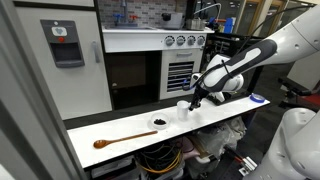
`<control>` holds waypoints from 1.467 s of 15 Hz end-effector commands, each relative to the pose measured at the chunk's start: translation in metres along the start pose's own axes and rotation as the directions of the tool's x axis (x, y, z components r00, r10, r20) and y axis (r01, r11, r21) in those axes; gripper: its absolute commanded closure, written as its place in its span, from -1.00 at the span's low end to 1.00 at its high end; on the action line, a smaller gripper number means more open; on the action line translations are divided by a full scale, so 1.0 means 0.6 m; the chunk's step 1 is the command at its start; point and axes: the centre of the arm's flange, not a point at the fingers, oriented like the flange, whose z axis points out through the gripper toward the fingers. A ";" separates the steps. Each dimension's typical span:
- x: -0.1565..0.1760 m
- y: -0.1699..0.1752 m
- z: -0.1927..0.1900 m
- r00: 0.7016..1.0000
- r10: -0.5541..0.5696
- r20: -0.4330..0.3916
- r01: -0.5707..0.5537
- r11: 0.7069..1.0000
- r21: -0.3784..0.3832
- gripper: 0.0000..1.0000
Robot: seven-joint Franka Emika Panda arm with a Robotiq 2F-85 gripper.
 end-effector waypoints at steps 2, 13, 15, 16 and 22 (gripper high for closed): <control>-0.010 0.003 0.041 1.000 -0.002 0.018 0.003 1.000 -0.012 0.95; -0.006 -0.002 0.080 1.000 -0.010 -0.019 0.009 0.999 -0.051 0.95; -0.005 -0.007 0.084 1.000 -0.008 -0.022 0.007 0.999 -0.041 0.95; -0.005 -0.009 0.086 1.000 -0.009 -0.024 0.008 0.999 -0.039 0.95; -0.010 -0.020 0.092 1.000 0.022 -0.008 -0.022 0.999 -0.029 0.17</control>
